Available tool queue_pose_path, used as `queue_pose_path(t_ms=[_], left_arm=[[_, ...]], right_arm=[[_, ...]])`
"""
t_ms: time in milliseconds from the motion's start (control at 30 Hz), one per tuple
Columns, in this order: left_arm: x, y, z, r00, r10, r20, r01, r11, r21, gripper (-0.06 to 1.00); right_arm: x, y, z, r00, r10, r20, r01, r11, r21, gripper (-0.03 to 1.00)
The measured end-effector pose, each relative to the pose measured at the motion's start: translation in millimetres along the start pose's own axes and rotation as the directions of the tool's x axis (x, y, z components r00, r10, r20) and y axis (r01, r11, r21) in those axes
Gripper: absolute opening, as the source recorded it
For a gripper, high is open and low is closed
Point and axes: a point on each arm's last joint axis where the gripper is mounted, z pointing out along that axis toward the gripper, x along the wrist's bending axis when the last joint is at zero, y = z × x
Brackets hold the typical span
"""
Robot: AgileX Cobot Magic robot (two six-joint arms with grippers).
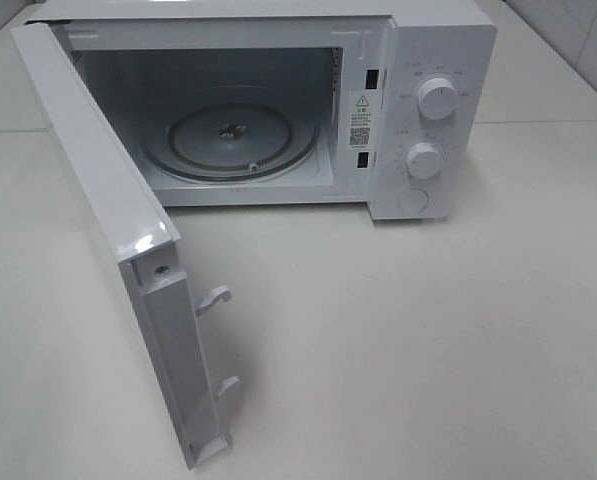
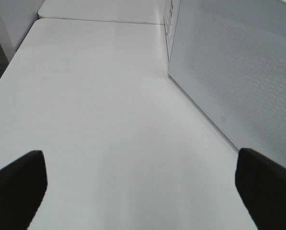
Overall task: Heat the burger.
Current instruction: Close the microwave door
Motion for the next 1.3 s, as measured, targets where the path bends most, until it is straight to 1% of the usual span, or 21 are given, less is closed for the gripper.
queue_pose_path(t_ms=[33, 100, 133, 167, 200, 233, 267, 400, 467, 500, 567, 600, 667, 700, 733, 767, 1067, 1167, 1233, 1300], left_arm=[[0.0, 0.0, 0.0, 1.000, 0.000, 0.000, 0.000, 1.000, 0.000, 0.99], [0.0, 0.0, 0.0, 1.000, 0.000, 0.000, 0.000, 1.000, 0.000, 0.99], [0.0, 0.0, 0.0, 1.000, 0.000, 0.000, 0.000, 1.000, 0.000, 0.99], [0.0, 0.0, 0.0, 1.000, 0.000, 0.000, 0.000, 1.000, 0.000, 0.99], [0.0, 0.0, 0.0, 1.000, 0.000, 0.000, 0.000, 1.000, 0.000, 0.99], [0.0, 0.0, 0.0, 1.000, 0.000, 0.000, 0.000, 1.000, 0.000, 0.99], [0.0, 0.0, 0.0, 1.000, 0.000, 0.000, 0.000, 1.000, 0.000, 0.99], [0.0, 0.0, 0.0, 1.000, 0.000, 0.000, 0.000, 1.000, 0.000, 0.99], [0.0, 0.0, 0.0, 1.000, 0.000, 0.000, 0.000, 1.000, 0.000, 0.99], [0.0, 0.0, 0.0, 1.000, 0.000, 0.000, 0.000, 1.000, 0.000, 0.99], [0.0, 0.0, 0.0, 1.000, 0.000, 0.000, 0.000, 1.000, 0.000, 0.99], [0.0, 0.0, 0.0, 1.000, 0.000, 0.000, 0.000, 1.000, 0.000, 0.99], [0.0, 0.0, 0.0, 1.000, 0.000, 0.000, 0.000, 1.000, 0.000, 0.99], [0.0, 0.0, 0.0, 1.000, 0.000, 0.000, 0.000, 1.000, 0.000, 0.99], [0.0, 0.0, 0.0, 1.000, 0.000, 0.000, 0.000, 1.000, 0.000, 0.99], [0.0, 0.0, 0.0, 1.000, 0.000, 0.000, 0.000, 1.000, 0.000, 0.99], [0.0, 0.0, 0.0, 1.000, 0.000, 0.000, 0.000, 1.000, 0.000, 0.99], [0.0, 0.0, 0.0, 1.000, 0.000, 0.000, 0.000, 1.000, 0.000, 0.99], [0.0, 0.0, 0.0, 1.000, 0.000, 0.000, 0.000, 1.000, 0.000, 0.99], [0.0, 0.0, 0.0, 1.000, 0.000, 0.000, 0.000, 1.000, 0.000, 0.99]], right_arm=[[0.0, 0.0, 0.0, 1.000, 0.000, 0.000, 0.000, 1.000, 0.000, 0.74], [1.1, -9.3, -5.6, 1.000, -0.007, -0.017, 0.006, 0.999, -0.052, 0.74], [1.1, -9.3, -5.6, 1.000, -0.007, -0.017, 0.006, 0.999, -0.052, 0.74], [1.3, -14.9, -8.9, 1.000, -0.008, -0.022, 0.007, 0.996, -0.086, 0.74], [1.4, -17.0, -11.8, 1.000, -0.008, -0.025, 0.005, 0.994, -0.108, 0.74], [1.4, -17.0, -11.8, 1.000, -0.008, -0.025, 0.005, 0.994, -0.108, 0.74], [1.2, -19.8, -15.6, 1.000, -0.011, -0.025, 0.007, 0.990, -0.140, 0.74], [1.6, -20.5, -16.5, 0.999, -0.023, -0.028, 0.019, 0.989, -0.147, 0.76], [2.1, -20.5, -16.5, 0.999, -0.036, -0.031, 0.031, 0.989, -0.148, 0.80], [2.1, -20.5, -16.5, 0.999, -0.036, -0.031, 0.031, 0.989, -0.148, 0.80], [3.1, -20.5, -16.6, 0.998, -0.044, -0.041, 0.037, 0.988, -0.148, 0.86], [3.1, -20.5, -16.6, 0.998, -0.044, -0.041, 0.037, 0.988, -0.148, 0.86], [3.3, -20.5, -16.6, 0.998, -0.044, -0.043, 0.037, 0.988, -0.148, 0.94], [3.3, -20.5, -16.6, 0.998, -0.044, -0.043, 0.037, 0.988, -0.148, 0.94], [3.3, -20.5, -16.6, 0.998, -0.044, -0.043, 0.037, 0.988, -0.148, 0.97], [3.3, -20.5, -16.6, 0.998, -0.045, -0.043, 0.038, 0.988, -0.148, 0.98], [3.3, -20.5, -16.6, 0.998, -0.045, -0.043, 0.038, 0.988, -0.148, 0.98], [3.3, -20.5, -16.6, 0.998, -0.046, -0.043, 0.039, 0.988, -0.148, 0.97], [3.3, -20.5, -16.6, 0.998, -0.046, -0.043, 0.039, 0.988, -0.148, 0.92], [3.3, -20.5, -16.6, 0.998, -0.046, -0.043, 0.039, 0.988, -0.148, 0.91]])
